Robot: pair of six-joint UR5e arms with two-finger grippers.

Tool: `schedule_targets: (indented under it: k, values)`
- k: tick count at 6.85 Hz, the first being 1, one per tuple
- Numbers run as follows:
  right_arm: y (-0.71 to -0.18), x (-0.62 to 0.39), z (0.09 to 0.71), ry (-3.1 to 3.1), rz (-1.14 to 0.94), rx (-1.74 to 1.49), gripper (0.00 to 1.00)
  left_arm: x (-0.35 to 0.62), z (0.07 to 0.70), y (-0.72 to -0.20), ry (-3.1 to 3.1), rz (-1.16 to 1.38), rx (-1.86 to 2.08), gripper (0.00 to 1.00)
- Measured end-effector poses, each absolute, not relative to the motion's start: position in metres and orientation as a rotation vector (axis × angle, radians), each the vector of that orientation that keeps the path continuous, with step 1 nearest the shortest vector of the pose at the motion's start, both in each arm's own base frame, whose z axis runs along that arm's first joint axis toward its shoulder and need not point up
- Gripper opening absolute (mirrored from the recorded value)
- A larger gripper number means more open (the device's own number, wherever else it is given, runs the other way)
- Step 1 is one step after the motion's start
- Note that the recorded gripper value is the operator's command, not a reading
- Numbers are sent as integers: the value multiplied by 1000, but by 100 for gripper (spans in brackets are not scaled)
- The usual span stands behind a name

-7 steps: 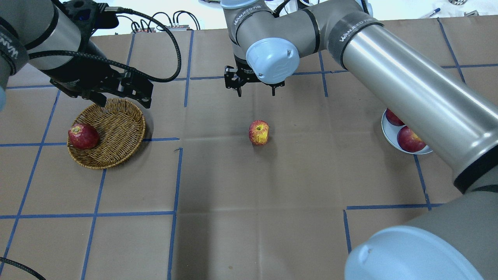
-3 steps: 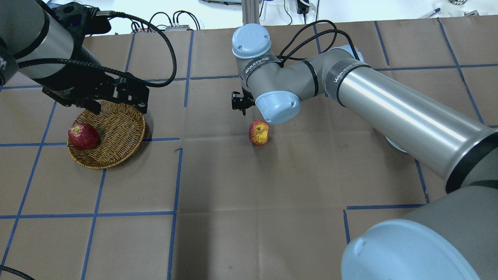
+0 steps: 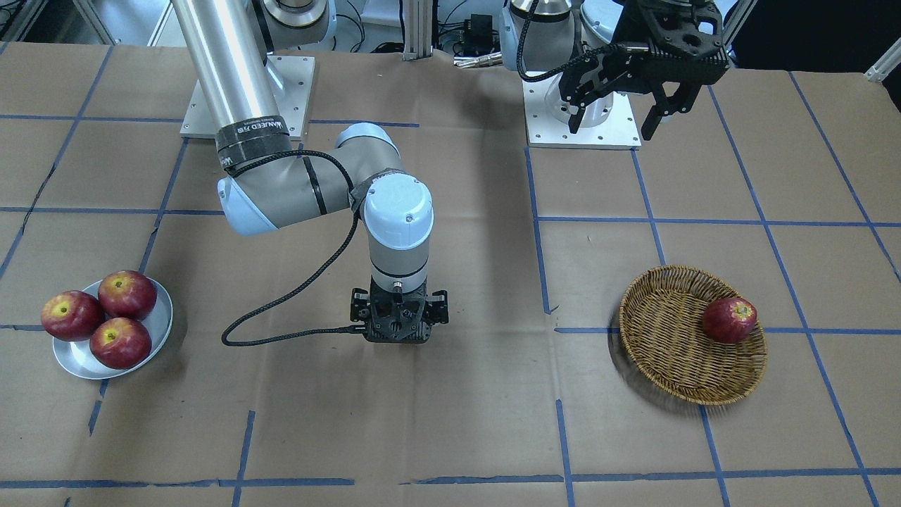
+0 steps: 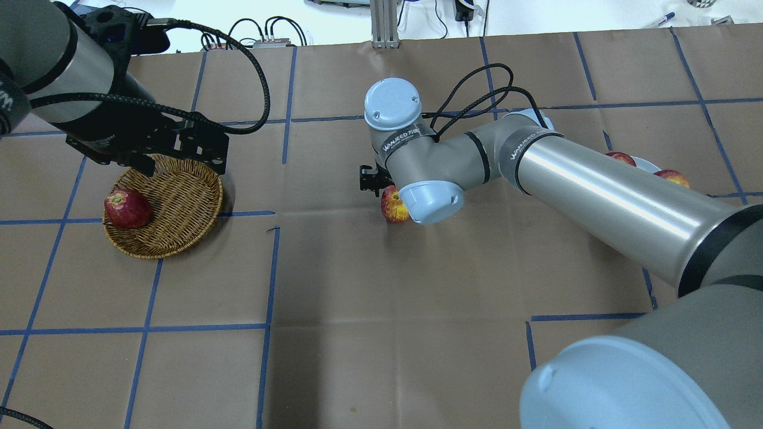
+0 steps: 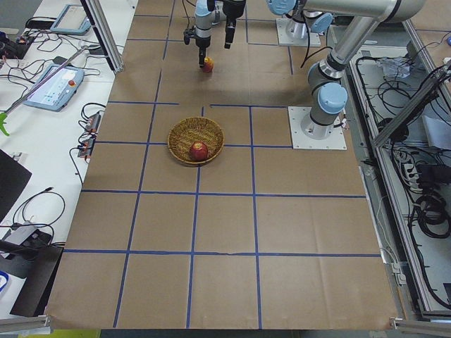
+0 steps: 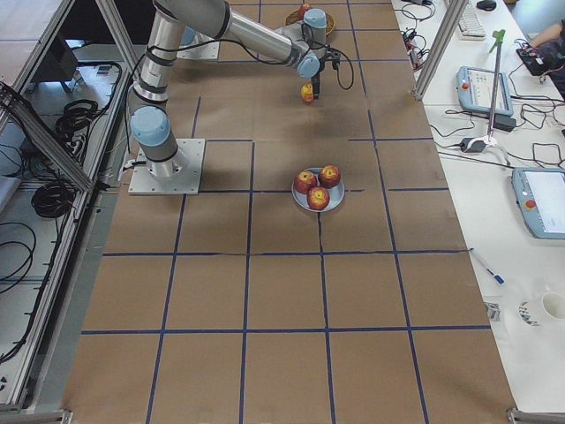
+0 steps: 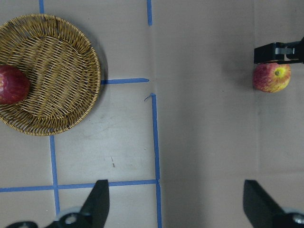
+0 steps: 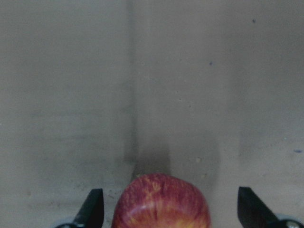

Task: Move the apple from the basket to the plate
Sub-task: 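Close the right gripper on the apple and lift it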

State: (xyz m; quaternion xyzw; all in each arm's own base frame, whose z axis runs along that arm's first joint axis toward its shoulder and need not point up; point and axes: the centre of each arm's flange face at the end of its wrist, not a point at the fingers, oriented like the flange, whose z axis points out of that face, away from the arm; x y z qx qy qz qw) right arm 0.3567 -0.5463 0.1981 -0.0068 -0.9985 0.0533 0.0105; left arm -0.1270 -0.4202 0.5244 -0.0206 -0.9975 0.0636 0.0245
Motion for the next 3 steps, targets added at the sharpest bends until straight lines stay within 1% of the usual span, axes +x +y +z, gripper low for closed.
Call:
schedule_targets:
  k: [1,3]
  values:
    - [-539,355,189,-3119,163,-19,92,-127,524,-420,-3085,196,-62,99]
    - [-531,353,179,-3124,179,-15,64,-126,523,-421,-3086,194,-60,99]
